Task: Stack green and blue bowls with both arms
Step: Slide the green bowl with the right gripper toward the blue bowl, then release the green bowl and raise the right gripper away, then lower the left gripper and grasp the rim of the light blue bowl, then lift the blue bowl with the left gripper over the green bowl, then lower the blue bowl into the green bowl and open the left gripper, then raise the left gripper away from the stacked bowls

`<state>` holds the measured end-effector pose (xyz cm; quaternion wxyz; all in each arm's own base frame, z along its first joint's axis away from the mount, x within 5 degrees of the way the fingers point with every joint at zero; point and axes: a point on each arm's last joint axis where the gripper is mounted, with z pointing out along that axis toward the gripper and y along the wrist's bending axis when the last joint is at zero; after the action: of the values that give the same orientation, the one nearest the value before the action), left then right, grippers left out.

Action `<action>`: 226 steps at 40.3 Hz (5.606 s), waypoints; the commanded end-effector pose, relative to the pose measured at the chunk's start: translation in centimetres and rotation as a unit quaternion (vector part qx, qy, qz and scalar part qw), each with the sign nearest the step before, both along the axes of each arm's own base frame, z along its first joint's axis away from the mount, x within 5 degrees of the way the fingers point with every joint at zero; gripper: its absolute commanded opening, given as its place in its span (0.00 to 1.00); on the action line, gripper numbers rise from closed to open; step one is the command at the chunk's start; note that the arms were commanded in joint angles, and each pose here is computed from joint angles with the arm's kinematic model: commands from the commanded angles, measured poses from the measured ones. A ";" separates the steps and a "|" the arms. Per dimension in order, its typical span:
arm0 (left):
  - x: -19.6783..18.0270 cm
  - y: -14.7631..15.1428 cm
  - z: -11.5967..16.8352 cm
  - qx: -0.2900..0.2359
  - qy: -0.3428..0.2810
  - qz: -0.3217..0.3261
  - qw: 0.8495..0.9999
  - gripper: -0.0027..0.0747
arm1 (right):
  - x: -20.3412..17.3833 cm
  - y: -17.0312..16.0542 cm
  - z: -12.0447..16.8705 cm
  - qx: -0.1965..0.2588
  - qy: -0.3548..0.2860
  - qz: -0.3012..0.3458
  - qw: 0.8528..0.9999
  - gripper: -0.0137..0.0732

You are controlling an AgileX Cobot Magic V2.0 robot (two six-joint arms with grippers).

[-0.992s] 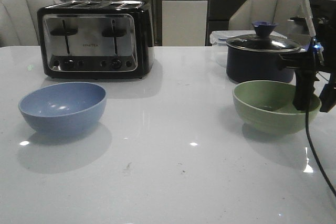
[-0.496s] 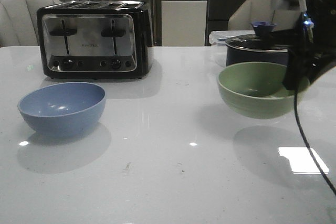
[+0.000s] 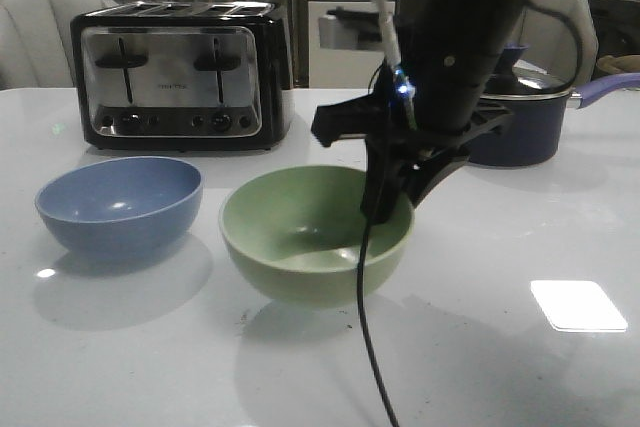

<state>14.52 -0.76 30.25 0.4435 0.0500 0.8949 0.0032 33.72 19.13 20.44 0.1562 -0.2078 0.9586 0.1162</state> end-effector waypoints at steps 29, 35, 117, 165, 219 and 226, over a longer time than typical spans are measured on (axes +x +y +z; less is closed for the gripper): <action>0.5 0.0 1.7 -0.006 -0.056 0.003 0.998 0.46 | -8.2 -3.3 11.5 0.057 -0.210 0.092 0.972 0.60; 0.5 0.0 1.7 -0.007 -0.056 0.003 0.998 0.46 | -12.4 -5.6 12.1 0.060 -0.232 0.102 0.966 0.60; 22.4 -6.6 -9.5 -0.043 0.211 -0.040 0.976 0.17 | -19.6 -9.6 11.1 0.075 -0.264 0.101 0.956 0.60; 16.1 -20.2 -2.4 -0.032 0.180 -0.350 0.919 0.15 | -19.6 -9.6 11.1 0.075 -0.264 0.101 0.956 0.60; 14.4 -18.9 2.8 -0.039 0.110 -0.354 0.928 0.50 | -19.6 -9.6 11.1 0.075 -0.264 0.101 0.956 0.60; 10.8 -16.5 4.7 -0.022 0.081 -0.354 0.932 0.50 | -19.6 -9.6 11.1 0.075 -0.264 0.101 0.956 0.60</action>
<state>27.44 -18.52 31.86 0.2882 0.3632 0.8687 -0.1741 13.85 9.35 30.24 0.3684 -0.3187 0.8622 0.1390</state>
